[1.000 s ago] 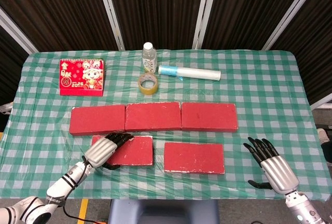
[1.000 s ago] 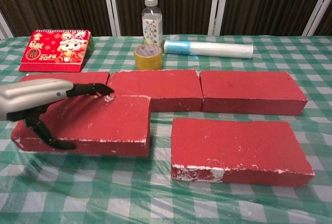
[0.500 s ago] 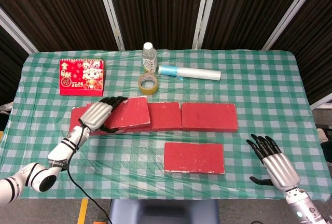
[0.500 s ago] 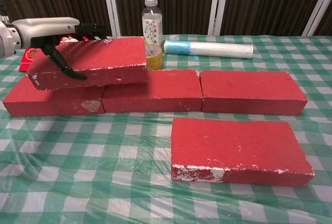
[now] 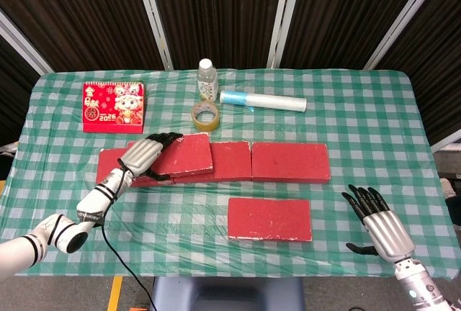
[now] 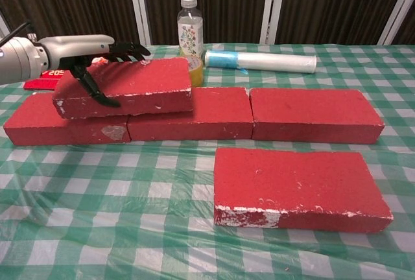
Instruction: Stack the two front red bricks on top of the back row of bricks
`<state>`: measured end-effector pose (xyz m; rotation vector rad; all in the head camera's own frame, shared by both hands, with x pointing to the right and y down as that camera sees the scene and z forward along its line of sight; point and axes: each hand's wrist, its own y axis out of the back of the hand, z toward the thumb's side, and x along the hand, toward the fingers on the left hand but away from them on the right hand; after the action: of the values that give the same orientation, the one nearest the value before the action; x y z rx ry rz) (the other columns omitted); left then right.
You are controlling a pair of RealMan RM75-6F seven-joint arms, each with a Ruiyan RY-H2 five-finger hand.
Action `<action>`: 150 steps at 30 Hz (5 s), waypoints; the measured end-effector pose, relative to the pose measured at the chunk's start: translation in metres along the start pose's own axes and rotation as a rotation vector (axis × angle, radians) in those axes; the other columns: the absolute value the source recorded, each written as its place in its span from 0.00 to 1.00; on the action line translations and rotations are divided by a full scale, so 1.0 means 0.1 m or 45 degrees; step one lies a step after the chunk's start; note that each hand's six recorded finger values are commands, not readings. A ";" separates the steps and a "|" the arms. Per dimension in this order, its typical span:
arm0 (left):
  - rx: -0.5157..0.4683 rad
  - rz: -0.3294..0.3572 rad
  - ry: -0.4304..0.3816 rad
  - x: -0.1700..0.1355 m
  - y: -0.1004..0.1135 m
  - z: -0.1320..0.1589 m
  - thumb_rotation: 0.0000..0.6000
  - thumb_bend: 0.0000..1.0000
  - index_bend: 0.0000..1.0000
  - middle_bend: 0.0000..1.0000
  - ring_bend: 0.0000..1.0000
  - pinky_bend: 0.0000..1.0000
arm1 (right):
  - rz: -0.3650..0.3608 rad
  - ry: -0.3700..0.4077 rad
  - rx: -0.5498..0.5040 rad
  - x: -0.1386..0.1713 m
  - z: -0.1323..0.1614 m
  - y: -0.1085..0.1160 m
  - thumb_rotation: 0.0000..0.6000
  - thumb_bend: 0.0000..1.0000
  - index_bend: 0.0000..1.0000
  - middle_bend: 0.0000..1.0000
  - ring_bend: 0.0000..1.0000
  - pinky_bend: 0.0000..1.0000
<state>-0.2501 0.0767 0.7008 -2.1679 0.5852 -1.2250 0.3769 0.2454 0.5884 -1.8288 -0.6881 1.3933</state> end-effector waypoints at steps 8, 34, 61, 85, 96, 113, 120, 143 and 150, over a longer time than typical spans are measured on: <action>0.019 0.005 0.004 0.05 0.00 0.00 1.00 0.24 0.00 0.14 0.48 0.43 | -0.003 -0.001 -0.004 0.01 -0.01 0.01 1.00 0.06 0.00 0.00 0.00 0.00; 0.024 -0.044 0.014 0.05 -0.08 -0.05 1.00 0.23 0.00 0.08 0.09 0.19 | 0.000 -0.013 0.008 0.00 0.00 -0.01 1.00 0.06 0.00 0.00 0.00 0.00; 0.008 -0.071 -0.011 0.05 -0.11 0.02 1.00 0.23 0.00 0.00 0.00 0.11 | 0.002 -0.022 0.013 0.00 -0.01 -0.01 1.00 0.06 0.00 0.00 0.00 0.00; 0.136 0.099 -0.064 -0.42 0.05 0.00 1.00 0.23 0.00 0.00 0.00 0.06 | -0.006 0.053 -0.076 -0.07 0.12 -0.07 1.00 0.06 0.00 0.00 0.00 0.00; 0.159 0.264 0.246 -1.85 -0.48 -0.62 1.00 0.23 0.00 0.00 0.00 0.03 | 0.165 0.198 -0.166 -0.47 0.59 -0.33 1.00 0.06 0.00 0.00 0.00 0.00; 0.116 0.241 0.257 -2.04 -0.71 -0.79 1.00 0.24 0.00 0.00 0.00 0.03 | 0.368 0.194 -0.125 -0.99 1.17 -0.64 0.99 0.06 0.00 0.00 0.00 0.00; 0.089 0.219 0.245 -2.03 -0.73 -0.78 1.00 0.25 0.00 0.00 0.00 0.03 | 0.401 0.201 -0.094 -1.11 1.35 -0.67 0.97 0.09 0.16 0.03 0.00 0.13; 0.086 0.213 0.244 -2.06 -0.71 -0.80 1.00 0.25 0.00 0.00 0.00 0.03 | 0.261 0.182 -0.096 -1.24 1.47 -0.43 1.00 0.18 0.52 0.39 0.28 0.46; 0.136 0.231 0.273 -2.09 -0.70 -0.80 1.00 0.25 0.00 0.00 0.00 0.03 | 0.149 0.273 0.027 -1.38 1.35 0.08 1.00 0.18 0.53 0.41 0.31 0.48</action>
<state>-0.4145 0.2366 0.6516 -1.8644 0.7690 -1.3652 0.2090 0.1644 0.6407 -1.9926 -0.4614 1.2475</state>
